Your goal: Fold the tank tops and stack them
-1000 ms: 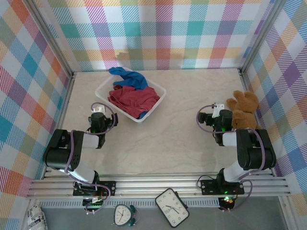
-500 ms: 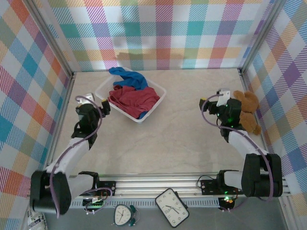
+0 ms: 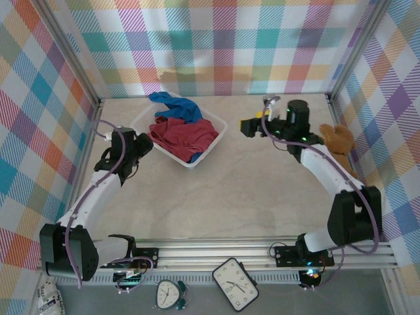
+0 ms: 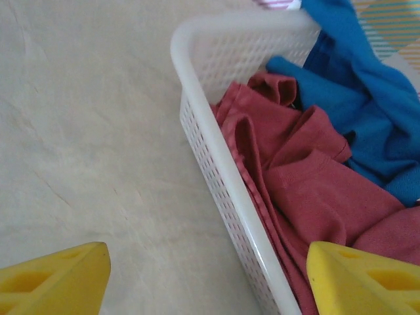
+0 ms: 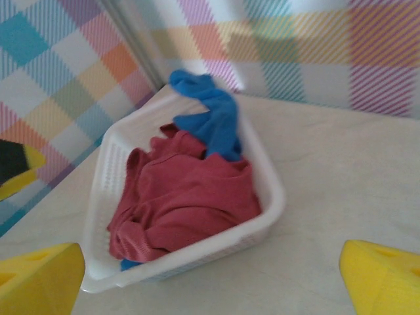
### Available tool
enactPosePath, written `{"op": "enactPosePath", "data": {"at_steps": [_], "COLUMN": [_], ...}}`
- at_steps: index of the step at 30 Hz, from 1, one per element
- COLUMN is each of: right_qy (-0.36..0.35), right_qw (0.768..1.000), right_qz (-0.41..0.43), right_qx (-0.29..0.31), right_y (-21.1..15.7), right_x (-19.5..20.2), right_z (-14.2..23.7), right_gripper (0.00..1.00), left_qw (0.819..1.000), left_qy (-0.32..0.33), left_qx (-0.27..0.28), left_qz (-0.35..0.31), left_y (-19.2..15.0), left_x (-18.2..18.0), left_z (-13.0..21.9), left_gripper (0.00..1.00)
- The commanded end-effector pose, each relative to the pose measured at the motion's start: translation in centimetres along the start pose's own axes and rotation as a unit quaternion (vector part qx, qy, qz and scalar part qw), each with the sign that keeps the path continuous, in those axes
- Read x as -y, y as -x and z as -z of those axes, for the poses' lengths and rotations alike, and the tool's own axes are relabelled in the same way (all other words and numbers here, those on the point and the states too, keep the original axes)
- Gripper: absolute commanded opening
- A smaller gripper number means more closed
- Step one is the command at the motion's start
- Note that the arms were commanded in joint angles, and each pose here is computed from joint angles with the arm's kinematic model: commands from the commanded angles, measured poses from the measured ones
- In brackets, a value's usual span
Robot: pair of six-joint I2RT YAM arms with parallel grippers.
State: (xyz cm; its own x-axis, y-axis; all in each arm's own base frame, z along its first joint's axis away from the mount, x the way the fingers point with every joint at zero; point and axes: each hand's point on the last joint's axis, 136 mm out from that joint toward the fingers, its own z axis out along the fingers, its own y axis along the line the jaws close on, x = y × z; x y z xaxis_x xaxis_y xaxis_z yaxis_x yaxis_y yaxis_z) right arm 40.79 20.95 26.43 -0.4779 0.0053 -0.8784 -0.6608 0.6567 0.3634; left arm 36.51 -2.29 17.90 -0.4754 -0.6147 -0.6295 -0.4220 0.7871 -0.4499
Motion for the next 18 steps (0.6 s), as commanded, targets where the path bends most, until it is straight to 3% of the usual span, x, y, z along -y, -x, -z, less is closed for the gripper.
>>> {"op": "enactPosePath", "data": {"at_steps": [1, 12, 18], "right_qy": [0.027, 0.005, 0.012], "right_qw": [0.997, 0.982, 0.964], "right_qz": [-0.019, 0.047, 0.14], "right_qx": [-0.076, -0.181, -0.225], "right_y": [-2.7, -6.4, -8.4], "right_x": [-1.6, -2.9, -4.0], "right_z": [-3.5, -13.1, -15.4], "right_gripper": [0.99, 0.95, 0.94], "left_qw": [0.997, 0.987, 0.985], "left_qy": [-0.003, -0.019, -0.001], "left_qx": [-0.032, -0.078, -0.102], "left_qz": [0.076, 0.136, 0.138], "left_y": [-0.9, -3.3, -4.4], "left_x": [1.5, 5.1, 5.3], "left_z": [-0.7, -6.5, -8.0], "left_gripper": [0.77, 0.66, 0.42]}}
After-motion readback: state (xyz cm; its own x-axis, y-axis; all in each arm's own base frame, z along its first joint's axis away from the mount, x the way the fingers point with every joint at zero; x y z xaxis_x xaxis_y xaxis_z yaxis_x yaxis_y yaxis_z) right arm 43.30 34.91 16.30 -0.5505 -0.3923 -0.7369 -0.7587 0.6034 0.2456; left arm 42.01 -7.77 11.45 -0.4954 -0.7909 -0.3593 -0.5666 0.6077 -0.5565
